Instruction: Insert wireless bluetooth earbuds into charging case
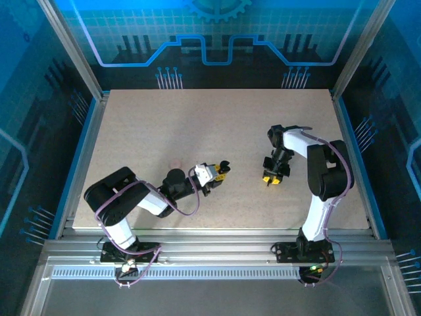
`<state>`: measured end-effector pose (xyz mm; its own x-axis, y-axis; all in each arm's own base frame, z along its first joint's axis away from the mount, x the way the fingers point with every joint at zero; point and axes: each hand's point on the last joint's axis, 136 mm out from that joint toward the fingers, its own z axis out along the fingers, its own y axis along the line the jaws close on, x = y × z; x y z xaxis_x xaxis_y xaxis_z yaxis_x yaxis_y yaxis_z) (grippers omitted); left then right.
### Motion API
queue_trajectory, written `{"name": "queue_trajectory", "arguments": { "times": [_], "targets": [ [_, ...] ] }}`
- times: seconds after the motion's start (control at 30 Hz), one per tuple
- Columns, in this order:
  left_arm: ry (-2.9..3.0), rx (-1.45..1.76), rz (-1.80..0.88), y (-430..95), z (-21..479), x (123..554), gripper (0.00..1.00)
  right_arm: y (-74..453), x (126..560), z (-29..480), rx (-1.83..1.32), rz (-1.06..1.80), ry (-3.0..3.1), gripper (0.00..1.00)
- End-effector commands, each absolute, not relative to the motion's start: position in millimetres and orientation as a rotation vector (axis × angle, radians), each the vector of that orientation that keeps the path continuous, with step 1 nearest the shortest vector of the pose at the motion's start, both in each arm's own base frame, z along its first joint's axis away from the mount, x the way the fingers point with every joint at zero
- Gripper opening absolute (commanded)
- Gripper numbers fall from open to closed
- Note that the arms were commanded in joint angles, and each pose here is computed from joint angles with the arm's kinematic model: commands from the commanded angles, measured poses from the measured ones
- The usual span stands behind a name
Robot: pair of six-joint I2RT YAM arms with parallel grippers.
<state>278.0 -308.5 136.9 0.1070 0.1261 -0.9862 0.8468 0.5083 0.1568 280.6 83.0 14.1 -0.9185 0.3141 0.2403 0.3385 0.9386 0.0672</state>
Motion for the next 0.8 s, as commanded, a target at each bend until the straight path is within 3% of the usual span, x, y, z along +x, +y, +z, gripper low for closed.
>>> {"name": "queue_trajectory", "arguments": {
  "times": [0.0,0.3,0.77],
  "targets": [
    [1.334,0.927,-0.671,-314.6,147.3,278.3,0.22,80.8,286.9,12.3,-0.483,-0.175,-2.87,0.23],
    [1.34,0.931,-0.673,-314.7,144.6,277.9,0.22,78.8,288.0,16.3,-0.476,-0.179,-2.912,0.17],
    [1.363,0.884,-0.652,-310.2,146.7,284.0,0.23,109.2,311.4,60.3,-0.415,-0.426,-3.201,0.16]
  ]
}}
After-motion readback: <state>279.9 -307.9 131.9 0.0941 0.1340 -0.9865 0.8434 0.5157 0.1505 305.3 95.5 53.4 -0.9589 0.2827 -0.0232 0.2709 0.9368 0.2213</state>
